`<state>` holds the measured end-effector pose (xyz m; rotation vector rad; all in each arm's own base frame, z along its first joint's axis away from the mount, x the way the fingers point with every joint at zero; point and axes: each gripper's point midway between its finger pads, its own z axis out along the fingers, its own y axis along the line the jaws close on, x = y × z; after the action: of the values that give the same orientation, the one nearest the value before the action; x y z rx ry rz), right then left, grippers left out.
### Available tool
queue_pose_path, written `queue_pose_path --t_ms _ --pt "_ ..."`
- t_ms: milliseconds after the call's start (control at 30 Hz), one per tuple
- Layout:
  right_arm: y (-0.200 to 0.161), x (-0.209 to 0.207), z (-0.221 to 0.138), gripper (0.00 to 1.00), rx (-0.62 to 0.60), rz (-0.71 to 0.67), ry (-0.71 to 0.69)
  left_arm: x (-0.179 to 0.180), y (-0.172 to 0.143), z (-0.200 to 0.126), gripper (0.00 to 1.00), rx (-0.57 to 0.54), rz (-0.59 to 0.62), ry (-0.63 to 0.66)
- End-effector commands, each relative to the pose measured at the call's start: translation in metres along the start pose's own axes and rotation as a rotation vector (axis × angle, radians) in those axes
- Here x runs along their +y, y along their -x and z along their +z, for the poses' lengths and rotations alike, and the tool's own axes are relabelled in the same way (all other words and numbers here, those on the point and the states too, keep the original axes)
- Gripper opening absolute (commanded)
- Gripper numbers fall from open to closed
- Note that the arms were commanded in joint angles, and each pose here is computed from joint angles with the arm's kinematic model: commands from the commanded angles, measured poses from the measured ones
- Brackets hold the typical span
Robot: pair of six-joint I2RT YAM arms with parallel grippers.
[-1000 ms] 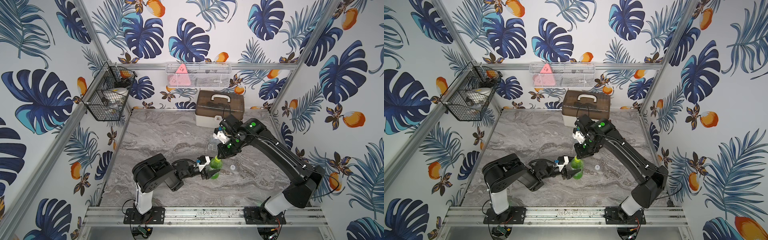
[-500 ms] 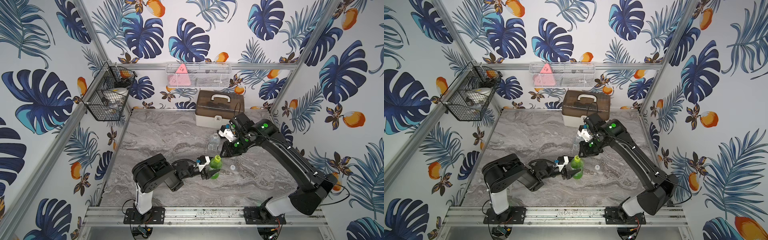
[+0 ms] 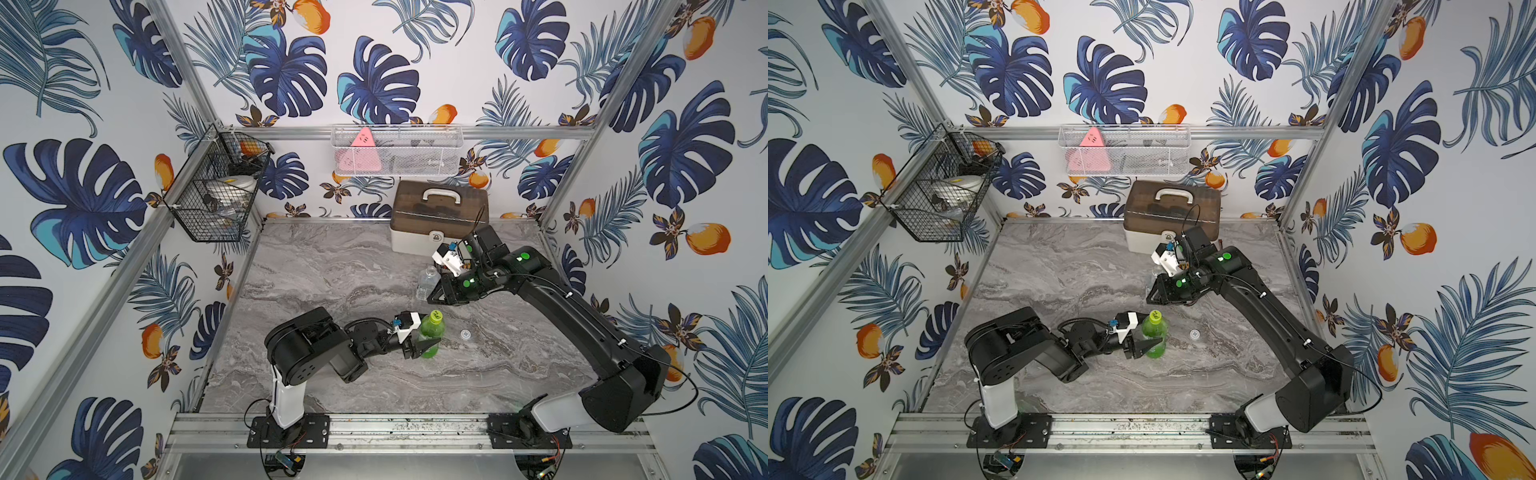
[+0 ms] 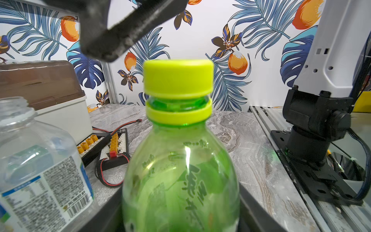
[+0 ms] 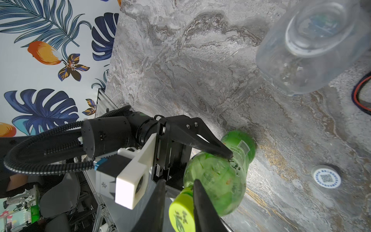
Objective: Screw on the bottle caps
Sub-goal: Screw the bottle cap onto the plastic bottle.
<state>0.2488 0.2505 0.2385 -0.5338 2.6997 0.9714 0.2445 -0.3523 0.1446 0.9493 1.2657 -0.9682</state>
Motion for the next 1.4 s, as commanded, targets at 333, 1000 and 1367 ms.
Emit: queue_pose_path --t_ms 333,1000,1367 --pt "-0.021 -0.006 -0.001 0.21 0.027 0.016 -0.008 -0.003 -0.024 -0.003 0.68 0.080 -0.023 -0.007" --pt "-0.051 -0.018 -0.010 0.18 0.061 0.037 -0.074 0.001 -0.025 -0.002 0.68 0.083 -0.031 0.014" --pt "-0.060 -0.006 -0.017 0.18 0.111 0.004 -0.060 0.002 -0.027 -0.002 0.69 0.088 -0.029 0.021"
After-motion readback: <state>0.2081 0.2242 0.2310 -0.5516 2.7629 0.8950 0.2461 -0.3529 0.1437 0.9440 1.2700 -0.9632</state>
